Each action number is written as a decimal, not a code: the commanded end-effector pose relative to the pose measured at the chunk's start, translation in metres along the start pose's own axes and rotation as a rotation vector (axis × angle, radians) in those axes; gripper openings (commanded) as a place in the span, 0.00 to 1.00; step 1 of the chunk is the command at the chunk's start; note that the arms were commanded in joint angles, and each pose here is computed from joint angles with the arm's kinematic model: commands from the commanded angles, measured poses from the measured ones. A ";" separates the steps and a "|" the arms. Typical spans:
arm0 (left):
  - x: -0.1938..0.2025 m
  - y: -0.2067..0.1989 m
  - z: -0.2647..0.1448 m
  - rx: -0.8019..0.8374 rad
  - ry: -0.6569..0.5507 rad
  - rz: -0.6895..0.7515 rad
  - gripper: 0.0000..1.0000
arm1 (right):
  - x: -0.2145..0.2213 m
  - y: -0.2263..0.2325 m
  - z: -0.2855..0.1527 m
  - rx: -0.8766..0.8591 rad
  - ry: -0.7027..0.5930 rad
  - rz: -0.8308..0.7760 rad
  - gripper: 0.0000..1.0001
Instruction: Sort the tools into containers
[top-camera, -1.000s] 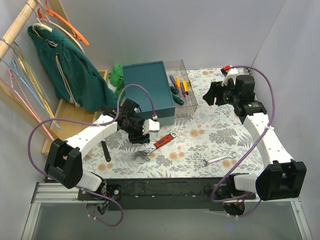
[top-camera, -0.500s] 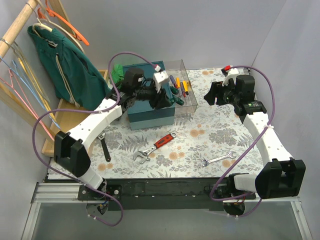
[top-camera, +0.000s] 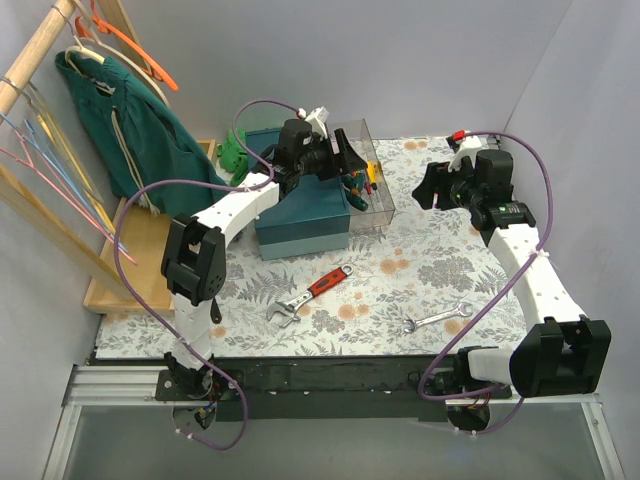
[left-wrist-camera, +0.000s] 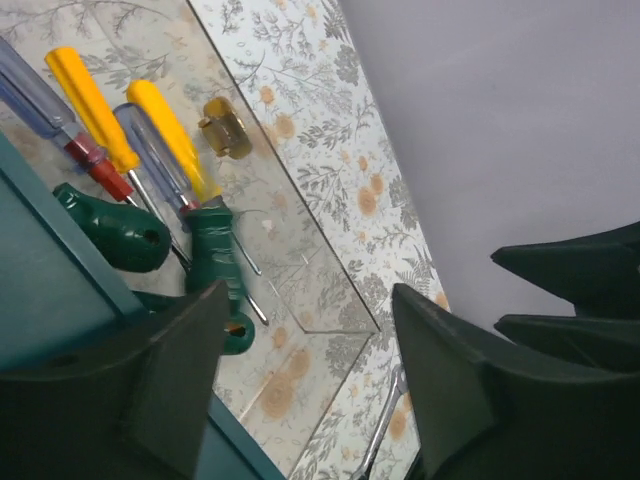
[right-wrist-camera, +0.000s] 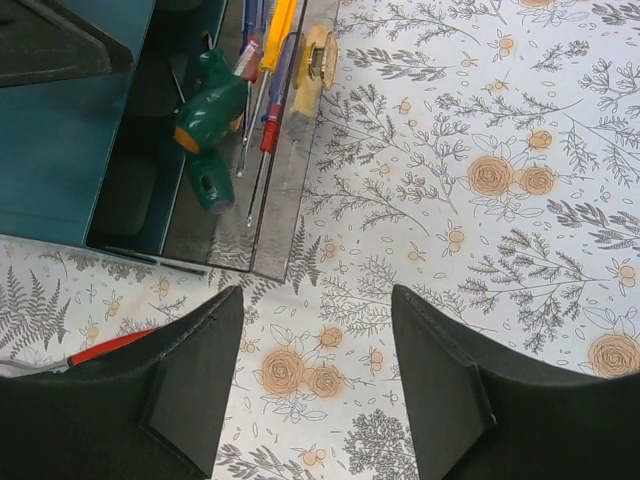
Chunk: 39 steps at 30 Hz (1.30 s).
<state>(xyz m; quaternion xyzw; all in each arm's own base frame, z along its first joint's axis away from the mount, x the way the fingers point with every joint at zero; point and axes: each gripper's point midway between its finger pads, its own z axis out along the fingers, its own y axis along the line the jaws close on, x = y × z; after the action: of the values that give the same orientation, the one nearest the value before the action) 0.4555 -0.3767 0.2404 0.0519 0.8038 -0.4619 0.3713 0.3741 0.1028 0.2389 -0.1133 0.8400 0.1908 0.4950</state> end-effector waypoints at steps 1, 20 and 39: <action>-0.043 -0.037 -0.014 0.070 -0.112 -0.005 0.74 | -0.013 -0.005 -0.007 0.018 -0.049 -0.014 0.68; -0.013 -0.022 -0.131 -0.041 -0.057 0.511 0.97 | 0.004 -0.014 0.012 -0.010 0.029 -0.041 0.68; 0.003 0.101 -0.171 -0.343 0.148 0.650 0.00 | -0.034 -0.051 0.134 -0.042 0.028 0.131 0.28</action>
<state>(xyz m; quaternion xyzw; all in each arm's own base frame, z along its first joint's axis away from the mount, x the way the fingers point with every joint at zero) 0.3899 -0.2022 0.2179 0.2603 0.8360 -0.2039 0.4380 0.4858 0.1072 0.1817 -0.0844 0.8689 0.2064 0.4420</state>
